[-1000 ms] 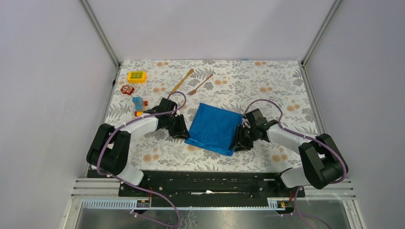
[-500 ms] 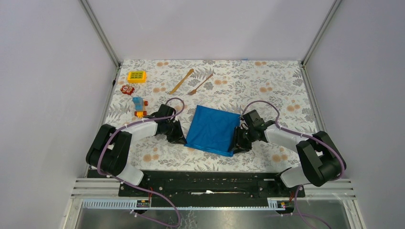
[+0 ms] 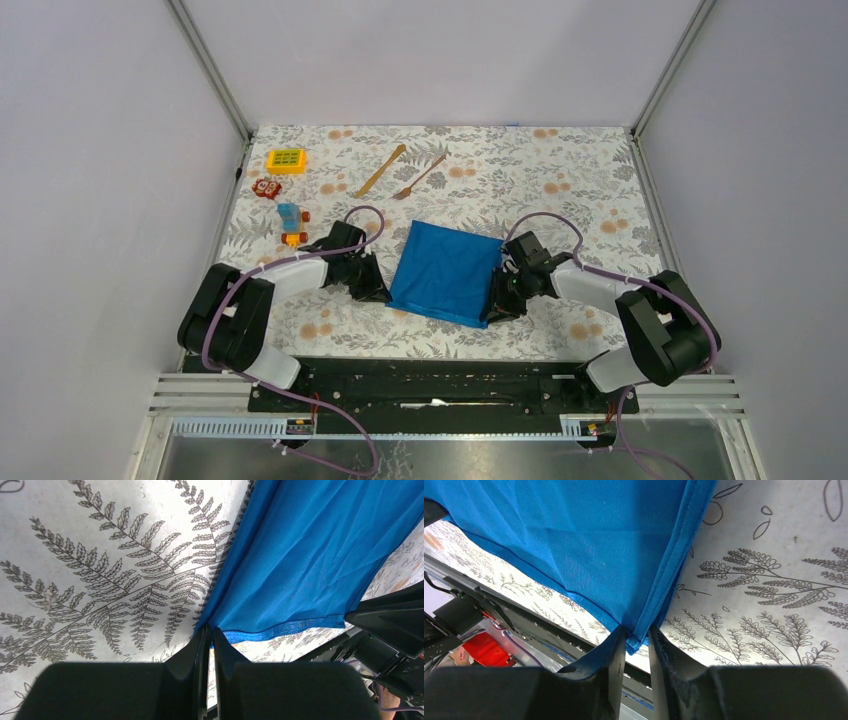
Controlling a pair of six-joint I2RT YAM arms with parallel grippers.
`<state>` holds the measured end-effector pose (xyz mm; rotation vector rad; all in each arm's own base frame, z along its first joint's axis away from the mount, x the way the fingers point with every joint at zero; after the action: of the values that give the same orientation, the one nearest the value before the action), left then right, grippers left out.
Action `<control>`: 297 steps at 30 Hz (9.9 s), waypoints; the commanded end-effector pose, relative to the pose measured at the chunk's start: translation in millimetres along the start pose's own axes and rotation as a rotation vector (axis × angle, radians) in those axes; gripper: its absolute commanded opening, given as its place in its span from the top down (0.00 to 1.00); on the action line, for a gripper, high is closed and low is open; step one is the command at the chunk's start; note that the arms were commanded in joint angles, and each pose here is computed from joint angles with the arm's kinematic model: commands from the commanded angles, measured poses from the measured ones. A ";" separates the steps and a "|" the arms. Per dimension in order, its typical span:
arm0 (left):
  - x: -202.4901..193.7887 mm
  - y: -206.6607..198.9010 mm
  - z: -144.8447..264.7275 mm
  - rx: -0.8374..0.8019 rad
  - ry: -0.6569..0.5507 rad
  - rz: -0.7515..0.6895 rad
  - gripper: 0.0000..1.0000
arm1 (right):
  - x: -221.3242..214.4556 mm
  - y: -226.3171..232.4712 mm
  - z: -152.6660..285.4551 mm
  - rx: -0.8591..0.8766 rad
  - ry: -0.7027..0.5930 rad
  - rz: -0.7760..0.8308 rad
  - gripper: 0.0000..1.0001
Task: Fold the napkin into a case and place the utensils inside
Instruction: Smooth out the square-folded napkin at the center of the board, then pick up the top corner of the square-folded napkin from the corner of the board.
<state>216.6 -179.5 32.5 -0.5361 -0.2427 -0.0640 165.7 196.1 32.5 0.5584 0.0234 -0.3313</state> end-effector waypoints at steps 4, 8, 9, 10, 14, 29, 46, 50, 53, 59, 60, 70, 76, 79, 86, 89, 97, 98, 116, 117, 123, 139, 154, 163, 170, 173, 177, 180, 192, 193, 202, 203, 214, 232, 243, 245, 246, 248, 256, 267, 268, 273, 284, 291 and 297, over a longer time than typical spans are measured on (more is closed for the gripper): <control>-14.5 13.2 -4.4 0.044 0.020 0.009 0.89 | 1.8 15.4 10.8 0.018 -0.033 0.017 0.77; -15.7 14.0 -5.2 0.045 0.023 0.011 0.89 | -1.5 6.2 7.0 -0.005 -0.024 0.013 0.85; -16.1 14.1 -5.3 0.045 0.025 0.013 0.89 | -1.4 2.5 5.3 -0.019 -0.025 0.015 0.85; -16.7 14.0 -5.1 0.044 0.027 0.013 0.89 | -0.6 -0.5 4.0 -0.033 -0.029 0.018 0.85; -19.6 13.8 -1.9 0.046 0.031 0.016 0.89 | 3.3 -12.9 -0.1 -0.086 -0.055 0.023 0.85; -5.5 -9.6 27.6 0.006 -0.012 0.001 0.62 | 16.3 16.9 43.5 -0.099 -0.127 0.146 0.51; 44.7 -46.3 64.7 -0.062 -0.159 -0.040 0.47 | 16.8 68.2 15.8 0.104 -0.015 0.166 0.34; 53.8 -63.8 55.1 -0.177 -0.148 -0.028 0.57 | 16.0 59.8 7.1 0.097 -0.013 0.152 0.46; 54.1 -67.1 46.4 -0.206 -0.142 -0.029 0.62 | 13.0 52.3 -0.6 0.090 0.005 0.130 0.56; 26.3 -51.0 21.3 -0.173 -0.063 -0.011 0.72 | 6.4 33.4 -10.3 0.052 0.027 0.102 0.64; 21.0 -44.9 18.3 -0.153 -0.055 -0.007 0.72 | 5.2 31.0 -12.3 0.051 0.033 0.097 0.65; -28.5 5.7 -0.7 0.009 -0.001 0.058 0.74 | -9.7 -12.4 -33.1 -0.030 0.063 0.042 0.66; -36.6 14.2 -2.1 0.040 -0.002 0.076 0.74 | -6.0 -37.1 -33.8 -0.143 0.018 0.037 0.67; -38.3 15.9 -3.2 0.045 0.004 0.078 0.74 | 4.8 -50.8 -27.7 -0.255 -0.041 0.047 0.67; -42.1 13.2 -3.2 0.024 0.023 0.082 0.73 | 25.4 -56.0 -6.3 -0.340 -0.146 0.019 0.57; -43.8 11.9 -2.6 0.016 0.030 0.077 0.73 | 30.3 -35.9 3.7 -0.282 -0.160 0.054 0.44; -24.2 -15.3 20.2 -0.057 -0.010 0.049 0.63 | 47.4 73.1 28.8 0.034 -0.165 0.271 0.30; -17.3 -21.3 26.2 -0.067 -0.027 0.040 0.61 | 50.7 86.2 27.3 0.071 -0.156 0.275 0.30; -17.4 9.9 25.6 0.069 -0.046 0.059 0.49 | 86.1 233.3 -59.4 0.459 0.017 0.253 0.56; -19.0 10.5 24.4 0.066 -0.046 0.063 0.50 | 86.5 235.5 -63.7 0.466 0.025 0.251 0.58; -34.1 19.9 12.8 0.066 -0.030 0.106 0.62 | 92.4 246.7 -82.8 0.517 0.056 0.236 0.66; -55.0 32.7 1.8 0.088 0.000 0.147 0.80 | 128.5 229.9 -127.4 0.453 0.008 0.241 0.68; -57.4 20.6 -8.5 0.030 0.005 0.132 0.84 | 162.7 248.5 -73.1 0.350 -0.040 0.337 0.44; -59.9 -8.4 -1.5 -0.053 0.007 0.096 0.75 | 121.6 161.2 31.7 0.174 -0.129 0.290 0.36; -70.1 -41.1 -18.8 -0.143 0.059 0.063 0.74 | 87.8 51.0 63.1 0.077 -0.152 0.081 0.38; -76.8 -43.0 -17.3 -0.122 0.069 0.035 0.72 | 72.9 11.4 66.1 0.028 -0.145 -0.023 0.40; -77.3 -42.0 3.7 -0.091 0.042 -0.015 0.55 | 58.5 -9.8 73.9 0.055 -0.166 -0.090 0.37; -75.1 -48.3 20.1 -0.089 0.039 -0.046 0.52 | 48.7 -7.7 69.8 0.115 -0.142 -0.100 0.33; -29.0 -101.3 21.6 -0.237 -0.030 -0.057 0.64 | 38.1 2.5 55.1 0.238 -0.029 -0.087 0.42; -28.1 -103.7 19.2 -0.240 -0.031 -0.061 0.65 | 38.1 1.7 54.0 0.237 -0.029 -0.088 0.42; -49.3 -84.6 -7.0 -0.186 0.034 -0.049 0.67 | 30.7 -16.3 38.4 0.200 -0.009 -0.119 0.43; -52.1 -81.7 -8.2 -0.180 0.038 -0.046 0.67 | 30.2 -19.0 37.0 0.192 -0.012 -0.122 0.43; -68.0 -67.2 -15.4 -0.158 0.060 -0.029 0.67 | 24.0 -29.0 33.6 0.164 -0.017 -0.141 0.43; -73.7 -61.6 -18.3 -0.146 0.070 -0.028 0.68 | 23.0 -30.2 38.4 0.155 -0.047 -0.136 0.39; -75.0 -60.4 -19.0 -0.144 0.074 -0.026 0.69 | 28.3 -34.7 37.0 0.126 -0.084 -0.179 0.37; -74.8 -60.4 -18.8 -0.144 0.073 -0.026 0.69 | 30.6 -32.1 37.1 0.135 -0.089 -0.185 0.37; -75.0 -60.6 -18.8 -0.145 0.074 -0.027 0.69 | 31.5 -31.2 37.3 0.137 -0.090 -0.184 0.37; -74.8 -60.5 -18.7 -0.145 0.073 -0.027 0.69 | 34.3 -28.4 38.5 0.142 -0.095 -0.179 0.37; -75.9 -60.4 -18.4 -0.150 0.072 -0.027 0.69 | 37.9 -25.1 44.7 0.133 -0.113 -0.164 0.35; -76.1 -60.9 -21.3 -0.158 0.078 -0.029 0.70 | 45.4 -15.3 46.1 0.156 -0.108 -0.149 0.37; -76.3 -61.0 -21.4 -0.159 0.079 -0.029 0.70 | 45.3 -15.6 45.6 0.155 -0.106 -0.149 0.37; -77.1 -60.8 -21.7 -0.161 0.080 -0.028 0.70 | 46.0 -8.3 45.7 0.201 -0.097 -0.146 0.37; -76.0 -62.2 -22.0 -0.164 0.080 -0.029 0.70 | 55.7 7.7 46.6 0.267 -0.102 -0.149 0.36; -78.3 -60.2 -22.0 -0.160 0.083 -0.030 0.70 | 57.1 12.9 52.7 0.288 -0.125 -0.135 0.34; -77.3 -60.8 -21.9 -0.162 0.082 -0.030 0.70 | 58.4 20.2 49.7 0.333 -0.100 -0.120 0.33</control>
<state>143.5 -249.3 36.6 -0.7247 -0.1784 -0.1346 211.6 157.6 61.6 0.7891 -0.0686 -0.5327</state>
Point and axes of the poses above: each gripper's point midway between its finger pads, its own z axis back along the fingers, its own y axis along the line the jaws close on, x = y × z, the point moved 2 cm from there along z, back along the fingers, and after that the axes turned 14 degrees about -z, right-handed, at the moved point
